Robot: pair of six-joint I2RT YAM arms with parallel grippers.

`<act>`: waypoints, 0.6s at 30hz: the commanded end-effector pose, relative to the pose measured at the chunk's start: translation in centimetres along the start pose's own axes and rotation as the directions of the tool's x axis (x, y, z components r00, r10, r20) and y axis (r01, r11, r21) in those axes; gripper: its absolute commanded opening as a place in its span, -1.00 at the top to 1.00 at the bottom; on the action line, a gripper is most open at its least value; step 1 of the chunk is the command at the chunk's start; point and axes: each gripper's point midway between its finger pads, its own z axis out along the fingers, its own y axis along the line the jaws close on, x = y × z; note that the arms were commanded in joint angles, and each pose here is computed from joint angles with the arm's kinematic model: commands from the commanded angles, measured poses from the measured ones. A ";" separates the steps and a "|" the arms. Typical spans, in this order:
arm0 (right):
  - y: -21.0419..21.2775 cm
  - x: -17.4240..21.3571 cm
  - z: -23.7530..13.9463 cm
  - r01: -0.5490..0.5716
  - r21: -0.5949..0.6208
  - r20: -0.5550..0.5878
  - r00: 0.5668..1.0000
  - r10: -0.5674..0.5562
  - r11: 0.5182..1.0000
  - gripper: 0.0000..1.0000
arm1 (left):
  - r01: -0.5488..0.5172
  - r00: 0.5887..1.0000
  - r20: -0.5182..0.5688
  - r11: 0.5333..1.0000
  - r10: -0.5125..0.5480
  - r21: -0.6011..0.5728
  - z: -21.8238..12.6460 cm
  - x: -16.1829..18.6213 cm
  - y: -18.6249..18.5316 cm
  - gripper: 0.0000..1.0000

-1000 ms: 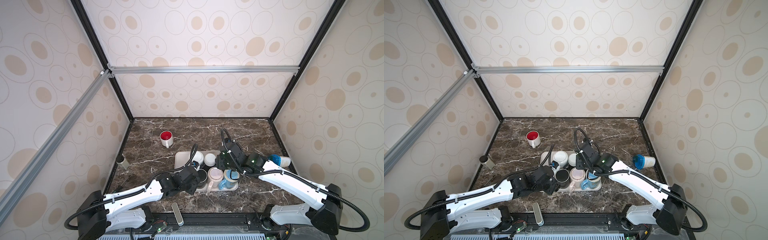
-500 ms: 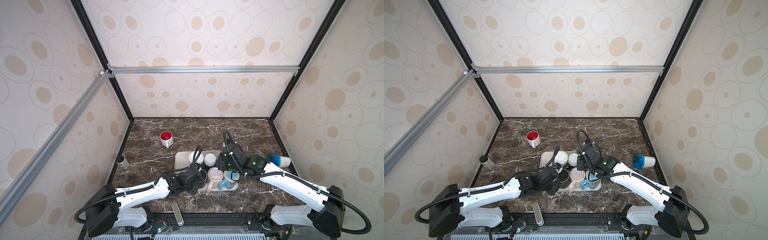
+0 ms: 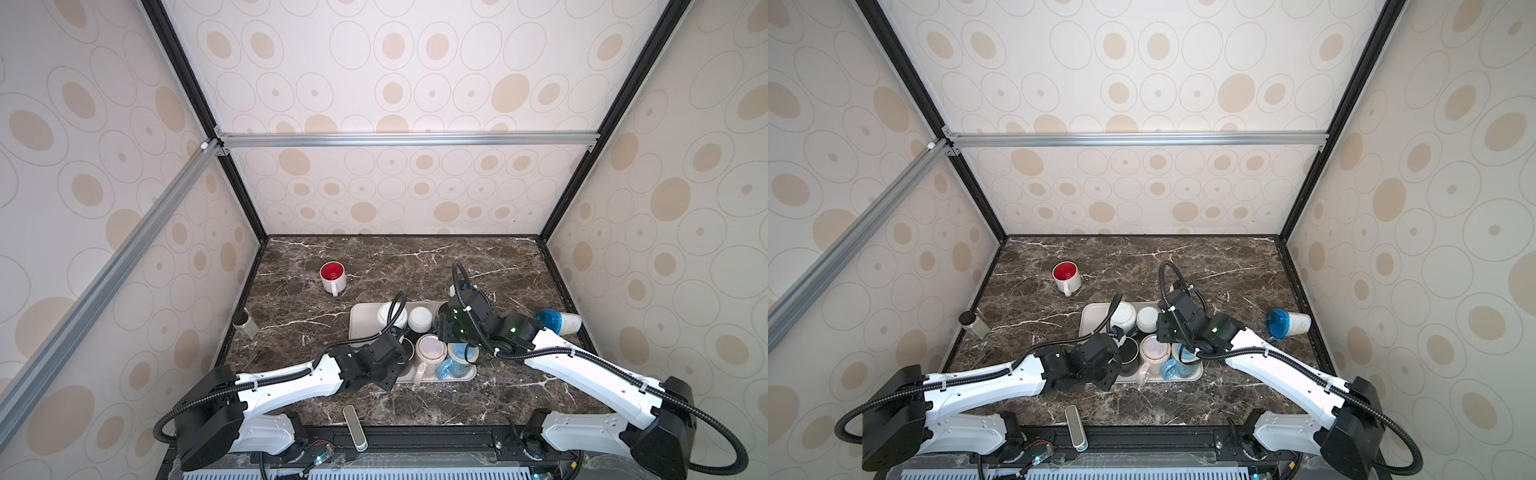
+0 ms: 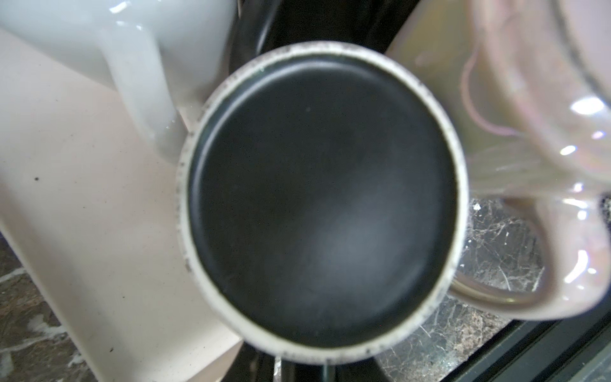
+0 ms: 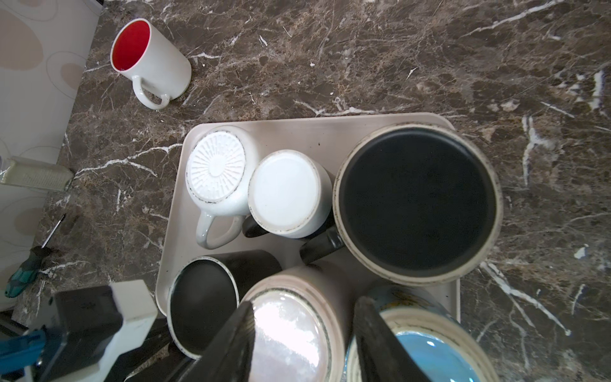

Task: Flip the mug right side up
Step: 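Lower the left gripper onto the black mug's base and close on it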

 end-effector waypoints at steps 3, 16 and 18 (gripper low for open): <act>0.0 -0.5 -0.5 0.004 -0.010 0.017 1.000 -0.003 1.000 -0.02 | 0.013 0.999 0.045 1.000 -0.013 0.002 -0.3 -1.3 -0.5 0.52; 1.4 -1.0 -0.7 0.005 -0.051 -0.001 1.000 -0.005 0.999 0.04 | -0.015 0.997 0.074 0.998 0.019 -0.059 -1.8 -2.0 0.7 1.00; 1.7 -0.9 -0.5 0.018 -0.057 -0.019 1.000 -0.019 0.998 0.05 | -0.008 0.995 0.095 0.998 0.015 -0.067 -2.8 -2.5 1.0 1.00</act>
